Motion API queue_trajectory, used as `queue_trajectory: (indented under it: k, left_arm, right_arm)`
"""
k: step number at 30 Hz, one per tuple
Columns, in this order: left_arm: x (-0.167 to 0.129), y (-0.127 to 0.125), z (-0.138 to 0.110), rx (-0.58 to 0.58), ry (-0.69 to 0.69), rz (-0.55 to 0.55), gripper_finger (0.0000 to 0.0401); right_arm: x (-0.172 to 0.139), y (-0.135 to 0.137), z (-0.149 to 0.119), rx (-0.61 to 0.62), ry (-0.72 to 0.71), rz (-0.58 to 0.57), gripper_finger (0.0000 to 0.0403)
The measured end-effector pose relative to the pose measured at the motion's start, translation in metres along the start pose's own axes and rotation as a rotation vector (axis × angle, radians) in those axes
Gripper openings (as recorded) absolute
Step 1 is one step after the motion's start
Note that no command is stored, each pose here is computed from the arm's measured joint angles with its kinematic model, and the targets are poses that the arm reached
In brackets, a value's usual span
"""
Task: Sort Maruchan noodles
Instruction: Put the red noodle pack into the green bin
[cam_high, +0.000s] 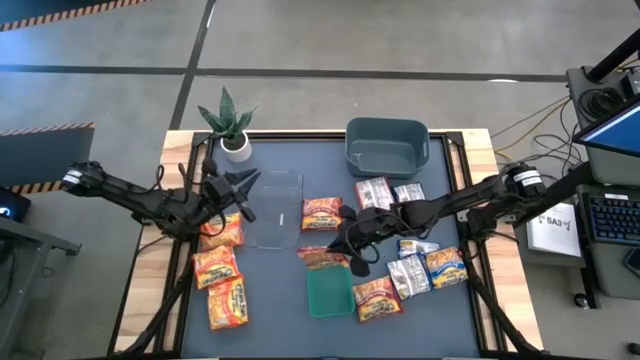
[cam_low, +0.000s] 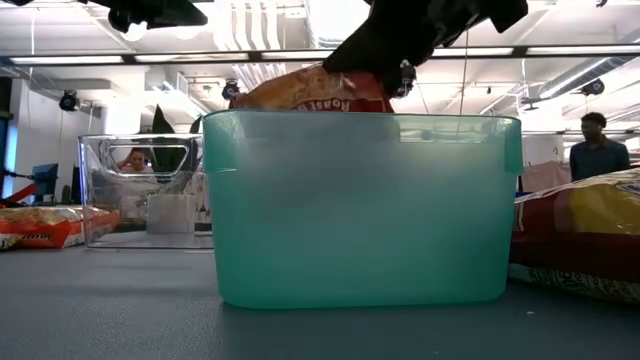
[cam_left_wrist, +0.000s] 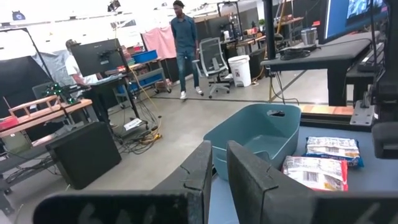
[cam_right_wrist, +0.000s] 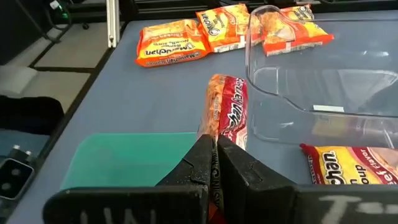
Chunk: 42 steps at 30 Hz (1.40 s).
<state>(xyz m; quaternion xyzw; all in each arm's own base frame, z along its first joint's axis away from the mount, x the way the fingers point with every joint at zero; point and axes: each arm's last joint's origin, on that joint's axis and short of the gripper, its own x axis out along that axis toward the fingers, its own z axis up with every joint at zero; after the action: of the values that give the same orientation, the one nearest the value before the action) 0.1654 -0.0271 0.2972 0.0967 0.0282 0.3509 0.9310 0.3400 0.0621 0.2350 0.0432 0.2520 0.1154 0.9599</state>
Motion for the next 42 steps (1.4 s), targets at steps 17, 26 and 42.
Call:
queue_trajectory:
  k: [17,26,42]
  left_arm:
    - [0.001,-0.002,-0.001,0.002,0.003,-0.001,0.0032]
    - [0.001,-0.002,0.000,-0.002,0.001,-0.001,0.0032]
    - [0.001,-0.002,0.000,-0.005,-0.001,-0.001,0.0032]
  right_arm:
    - [0.013,-0.002,-0.010,-0.051,0.035,-0.001,0.0012]
    - [0.009,-0.002,-0.010,-0.014,0.060,-0.006,0.0062]
    - [-0.027,0.000,0.003,0.082,0.118,-0.113,0.0098]
